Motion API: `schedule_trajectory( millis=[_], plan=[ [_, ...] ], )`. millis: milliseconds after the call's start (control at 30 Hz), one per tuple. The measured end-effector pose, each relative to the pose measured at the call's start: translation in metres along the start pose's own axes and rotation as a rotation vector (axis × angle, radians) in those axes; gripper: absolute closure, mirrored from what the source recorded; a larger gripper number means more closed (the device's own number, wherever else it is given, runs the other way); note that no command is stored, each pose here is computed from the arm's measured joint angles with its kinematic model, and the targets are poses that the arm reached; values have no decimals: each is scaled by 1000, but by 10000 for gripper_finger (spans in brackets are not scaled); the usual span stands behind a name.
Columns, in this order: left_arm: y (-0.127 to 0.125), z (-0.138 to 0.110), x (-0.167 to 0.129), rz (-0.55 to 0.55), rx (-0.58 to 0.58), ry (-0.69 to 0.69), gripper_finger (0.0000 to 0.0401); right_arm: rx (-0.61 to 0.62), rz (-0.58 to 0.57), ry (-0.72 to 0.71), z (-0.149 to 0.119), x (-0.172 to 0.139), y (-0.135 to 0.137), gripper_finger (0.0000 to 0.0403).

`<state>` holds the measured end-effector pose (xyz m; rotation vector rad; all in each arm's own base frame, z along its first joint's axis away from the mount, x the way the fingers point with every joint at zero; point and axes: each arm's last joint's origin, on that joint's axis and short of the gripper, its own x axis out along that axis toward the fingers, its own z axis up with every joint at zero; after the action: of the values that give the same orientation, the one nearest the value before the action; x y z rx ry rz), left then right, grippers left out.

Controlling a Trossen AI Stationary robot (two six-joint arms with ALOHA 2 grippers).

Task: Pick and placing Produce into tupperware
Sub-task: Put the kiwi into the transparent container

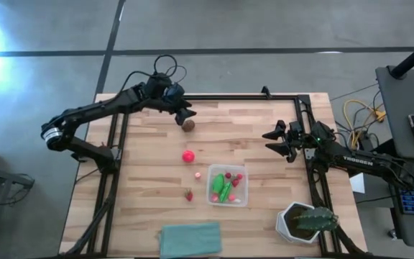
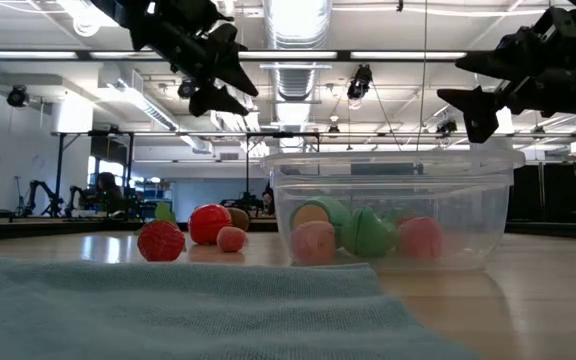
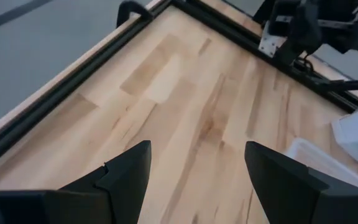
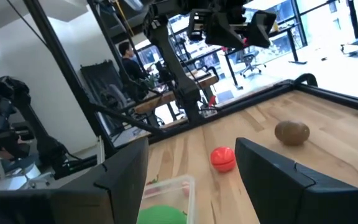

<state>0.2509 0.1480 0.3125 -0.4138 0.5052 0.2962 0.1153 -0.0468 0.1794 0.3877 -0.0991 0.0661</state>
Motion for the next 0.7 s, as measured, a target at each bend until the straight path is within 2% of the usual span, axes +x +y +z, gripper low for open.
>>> schedule_trajectory(
  millis=[233,400,500,567,700],
  plan=[
    [5,-2,-1,91,-13,13,155,0,0,0,0,0,0,170],
    [9,-10,-1,205,-30,80,155,0,0,0,0,0,0,170],
    [14,-12,4,227,-36,105,155,-15,0,0,0,0,0,170],
    [21,-16,10,252,-75,182,155,-29,0,0,0,0,0,170],
    [34,-21,28,319,-227,395,155,-57,0,-1,0,0,0,170]
  ],
)
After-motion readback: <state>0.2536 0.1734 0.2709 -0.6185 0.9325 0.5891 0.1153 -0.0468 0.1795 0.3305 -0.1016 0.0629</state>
